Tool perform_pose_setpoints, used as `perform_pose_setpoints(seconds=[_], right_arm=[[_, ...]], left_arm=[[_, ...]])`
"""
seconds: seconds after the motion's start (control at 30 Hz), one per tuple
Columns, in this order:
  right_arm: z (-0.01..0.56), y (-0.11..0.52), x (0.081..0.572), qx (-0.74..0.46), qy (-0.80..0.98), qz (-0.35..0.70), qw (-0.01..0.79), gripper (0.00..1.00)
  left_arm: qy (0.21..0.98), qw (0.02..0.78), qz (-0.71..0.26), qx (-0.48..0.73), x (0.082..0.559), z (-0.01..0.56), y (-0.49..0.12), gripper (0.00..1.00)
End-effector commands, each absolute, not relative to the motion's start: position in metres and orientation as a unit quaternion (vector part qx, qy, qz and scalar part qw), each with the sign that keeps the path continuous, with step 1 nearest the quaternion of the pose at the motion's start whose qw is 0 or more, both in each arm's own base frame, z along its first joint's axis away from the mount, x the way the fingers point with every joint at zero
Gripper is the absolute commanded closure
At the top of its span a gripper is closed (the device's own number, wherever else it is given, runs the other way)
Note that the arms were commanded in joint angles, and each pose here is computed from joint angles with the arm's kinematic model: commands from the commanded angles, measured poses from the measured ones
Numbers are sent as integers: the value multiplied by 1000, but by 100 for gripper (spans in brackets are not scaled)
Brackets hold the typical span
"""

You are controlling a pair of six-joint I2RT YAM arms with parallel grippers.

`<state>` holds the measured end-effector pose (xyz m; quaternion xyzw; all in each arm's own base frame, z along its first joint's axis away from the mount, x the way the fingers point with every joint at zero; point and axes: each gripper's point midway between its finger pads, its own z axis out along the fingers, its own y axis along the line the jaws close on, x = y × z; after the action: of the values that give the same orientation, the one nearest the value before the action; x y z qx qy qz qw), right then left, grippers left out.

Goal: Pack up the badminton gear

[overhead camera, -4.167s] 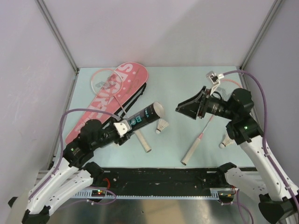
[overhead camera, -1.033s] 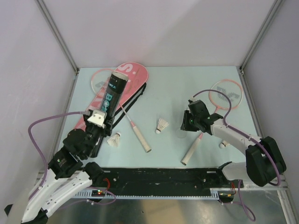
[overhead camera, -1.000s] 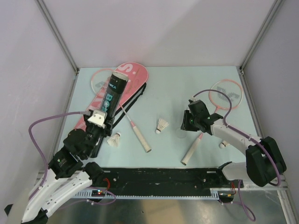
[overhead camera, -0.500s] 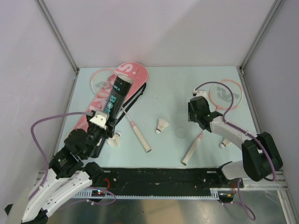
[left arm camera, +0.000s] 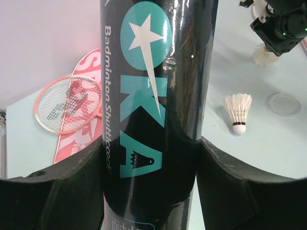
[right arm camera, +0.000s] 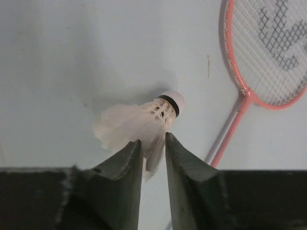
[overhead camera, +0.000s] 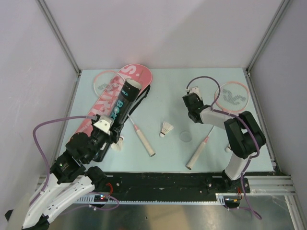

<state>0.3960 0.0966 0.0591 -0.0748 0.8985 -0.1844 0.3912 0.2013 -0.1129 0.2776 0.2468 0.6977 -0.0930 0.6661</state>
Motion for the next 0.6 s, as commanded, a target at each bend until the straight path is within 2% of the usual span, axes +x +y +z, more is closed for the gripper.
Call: perform_pose_setpoints(seconds=[0.0, 0.17, 0.3, 0.47, 0.57], right_arm=[[68, 78, 404, -64, 883, -252, 391, 76], [89, 78, 404, -57, 870, -266, 412, 95], [126, 87, 396, -49, 865, -237, 440, 100], [183, 117, 376, -50, 878, -86, 469, 100], [223, 146, 359, -60, 874, 58, 479, 100]], left_arm=[[673, 693, -105, 239, 201, 297, -115, 100], [674, 690, -102, 244, 202, 294, -116, 100], [671, 689, -88, 260, 203, 289, -115, 100], [660, 683, -76, 304, 201, 274, -120, 100], [640, 680, -90, 347, 195, 272, -131, 100]])
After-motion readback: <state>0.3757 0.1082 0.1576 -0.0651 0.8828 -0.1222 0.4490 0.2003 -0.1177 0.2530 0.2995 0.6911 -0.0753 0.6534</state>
